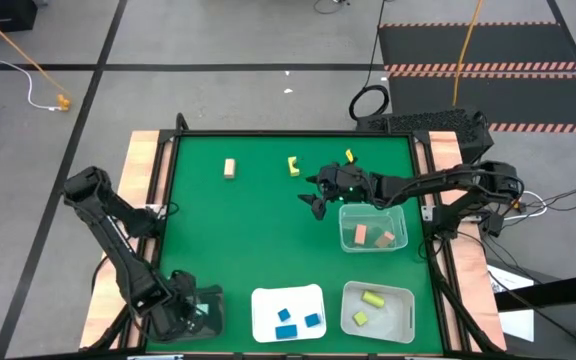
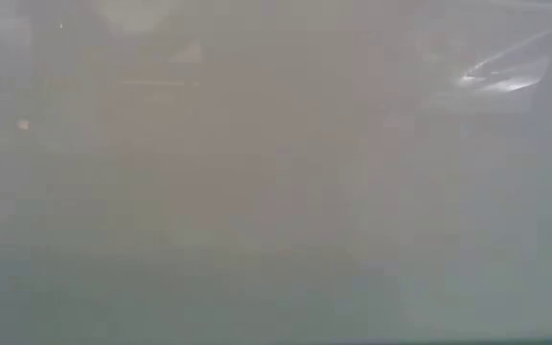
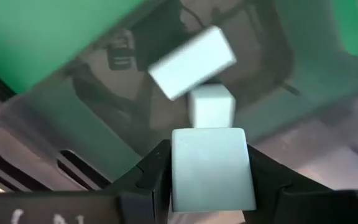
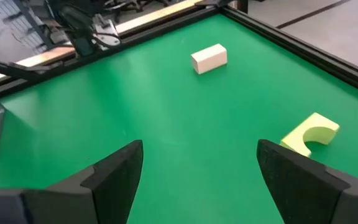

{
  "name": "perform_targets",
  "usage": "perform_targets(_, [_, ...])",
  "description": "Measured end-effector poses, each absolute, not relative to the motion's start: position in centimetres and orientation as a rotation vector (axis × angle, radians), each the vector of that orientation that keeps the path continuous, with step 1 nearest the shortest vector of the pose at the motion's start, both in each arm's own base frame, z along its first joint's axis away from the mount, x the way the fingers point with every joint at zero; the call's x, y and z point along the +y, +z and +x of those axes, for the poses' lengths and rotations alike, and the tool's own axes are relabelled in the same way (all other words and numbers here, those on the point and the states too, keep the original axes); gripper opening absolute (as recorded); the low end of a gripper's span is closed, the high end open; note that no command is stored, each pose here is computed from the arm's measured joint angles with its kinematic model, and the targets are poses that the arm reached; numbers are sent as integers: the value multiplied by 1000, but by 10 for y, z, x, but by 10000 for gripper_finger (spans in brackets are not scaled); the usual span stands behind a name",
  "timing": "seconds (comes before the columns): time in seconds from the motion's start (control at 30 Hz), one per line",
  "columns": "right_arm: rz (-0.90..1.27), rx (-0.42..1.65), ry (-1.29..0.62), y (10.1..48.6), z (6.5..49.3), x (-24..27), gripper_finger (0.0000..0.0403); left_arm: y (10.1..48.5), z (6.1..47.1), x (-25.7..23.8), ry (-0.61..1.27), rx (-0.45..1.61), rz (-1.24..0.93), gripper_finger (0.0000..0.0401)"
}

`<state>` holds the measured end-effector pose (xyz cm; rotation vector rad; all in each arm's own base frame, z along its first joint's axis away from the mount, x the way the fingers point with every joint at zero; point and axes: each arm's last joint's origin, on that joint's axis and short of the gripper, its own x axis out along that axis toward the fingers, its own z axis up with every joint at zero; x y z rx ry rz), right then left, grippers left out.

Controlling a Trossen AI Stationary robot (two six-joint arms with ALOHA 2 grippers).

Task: Sort & place blocks by color
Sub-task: Put the light blue block into the black bin, then put the green block into the gray bin

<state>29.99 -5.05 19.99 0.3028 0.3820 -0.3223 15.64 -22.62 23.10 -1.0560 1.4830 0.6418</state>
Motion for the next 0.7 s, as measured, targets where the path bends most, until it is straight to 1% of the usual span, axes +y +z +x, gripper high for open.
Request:
perform_targets(0.07, [292,384,-343,199,300,-51,304,225,155,-224,685,1480,-1062,144])
perform_targets(0.23, [310,380,-357,199,299,-51,304,221,155,-221,725,1471,-1084,235])
perform_targets(0.3, [310,376,-422,199,299,-53,304,221,155,-221,726,1470,-1088,262])
perform_targets(0.37, [305,397,-487,196,297,-54,304,221,155,-221,726,1471,-1088,281])
perform_targets(0.5, [300,475,-559,200,298,-56,304,223,158,-220,741,1490,-1117,297])
perform_targets(0.7, [291,495,-607,206,311,-67,304,237,174,-208,676,1473,-1157,283])
